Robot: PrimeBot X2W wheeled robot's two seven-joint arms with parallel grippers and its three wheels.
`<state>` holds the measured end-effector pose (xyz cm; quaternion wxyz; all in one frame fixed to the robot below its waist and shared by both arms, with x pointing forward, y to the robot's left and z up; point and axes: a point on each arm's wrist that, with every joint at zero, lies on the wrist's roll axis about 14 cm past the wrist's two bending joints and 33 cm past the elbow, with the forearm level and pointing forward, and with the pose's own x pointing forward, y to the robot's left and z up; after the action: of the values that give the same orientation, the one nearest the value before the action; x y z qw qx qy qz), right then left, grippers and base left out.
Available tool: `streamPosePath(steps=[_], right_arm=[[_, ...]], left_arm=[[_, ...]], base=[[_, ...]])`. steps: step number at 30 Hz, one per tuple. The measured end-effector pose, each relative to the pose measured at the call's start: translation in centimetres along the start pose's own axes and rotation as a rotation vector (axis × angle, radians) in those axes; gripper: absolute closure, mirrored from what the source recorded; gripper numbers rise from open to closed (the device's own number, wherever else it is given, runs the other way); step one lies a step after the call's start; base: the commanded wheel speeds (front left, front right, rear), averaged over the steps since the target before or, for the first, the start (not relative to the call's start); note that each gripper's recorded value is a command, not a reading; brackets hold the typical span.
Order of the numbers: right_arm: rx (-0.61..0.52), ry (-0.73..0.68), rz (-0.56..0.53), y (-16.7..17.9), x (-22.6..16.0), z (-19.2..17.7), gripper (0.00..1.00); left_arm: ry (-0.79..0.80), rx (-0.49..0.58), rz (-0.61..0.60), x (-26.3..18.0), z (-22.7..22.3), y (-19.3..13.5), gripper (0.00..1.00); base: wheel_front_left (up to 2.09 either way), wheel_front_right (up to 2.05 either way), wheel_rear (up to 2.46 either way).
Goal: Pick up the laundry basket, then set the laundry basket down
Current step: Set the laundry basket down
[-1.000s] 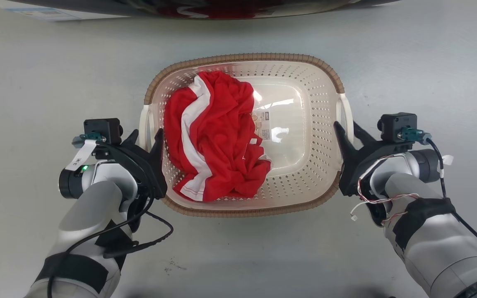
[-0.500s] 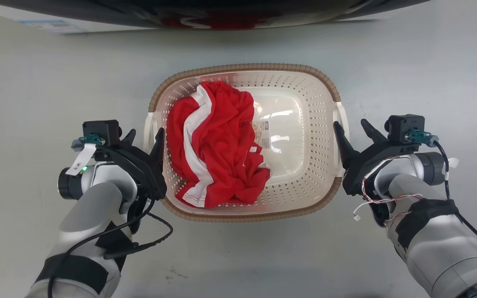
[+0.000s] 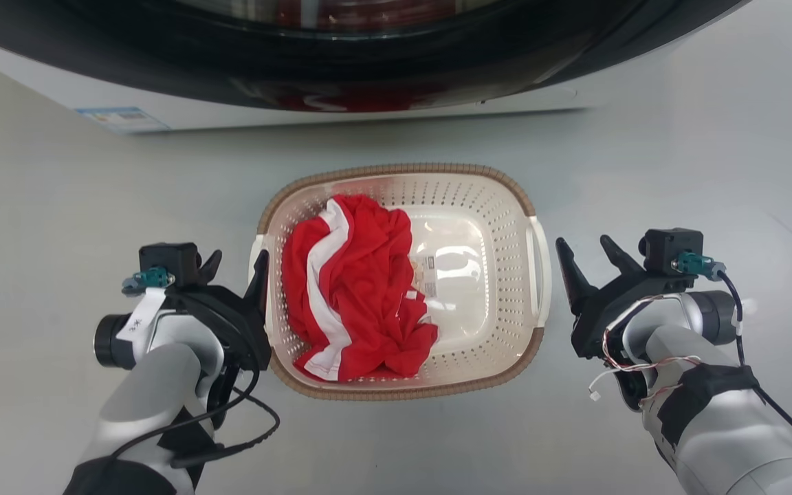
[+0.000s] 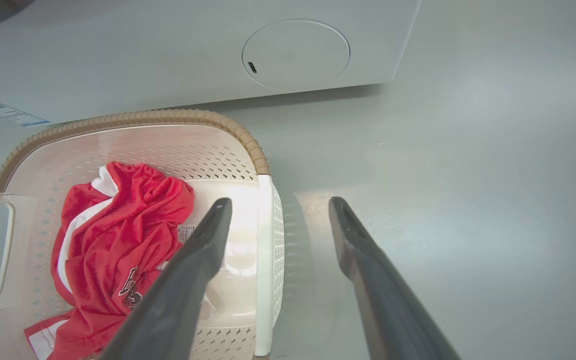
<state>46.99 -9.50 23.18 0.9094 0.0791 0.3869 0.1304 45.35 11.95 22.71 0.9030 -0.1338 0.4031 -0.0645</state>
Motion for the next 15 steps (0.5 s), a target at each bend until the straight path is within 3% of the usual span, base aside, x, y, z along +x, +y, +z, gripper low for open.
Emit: streamPosePath(steps=[15], right_arm=[[0.034,-0.162,-0.022,1.0,-5.8,4.1,0.0]], left_arm=[[-0.117,0.021,-0.041,-5.4,2.0,-2.0,0.0]], base=[[0.0,0.0,0.0]])
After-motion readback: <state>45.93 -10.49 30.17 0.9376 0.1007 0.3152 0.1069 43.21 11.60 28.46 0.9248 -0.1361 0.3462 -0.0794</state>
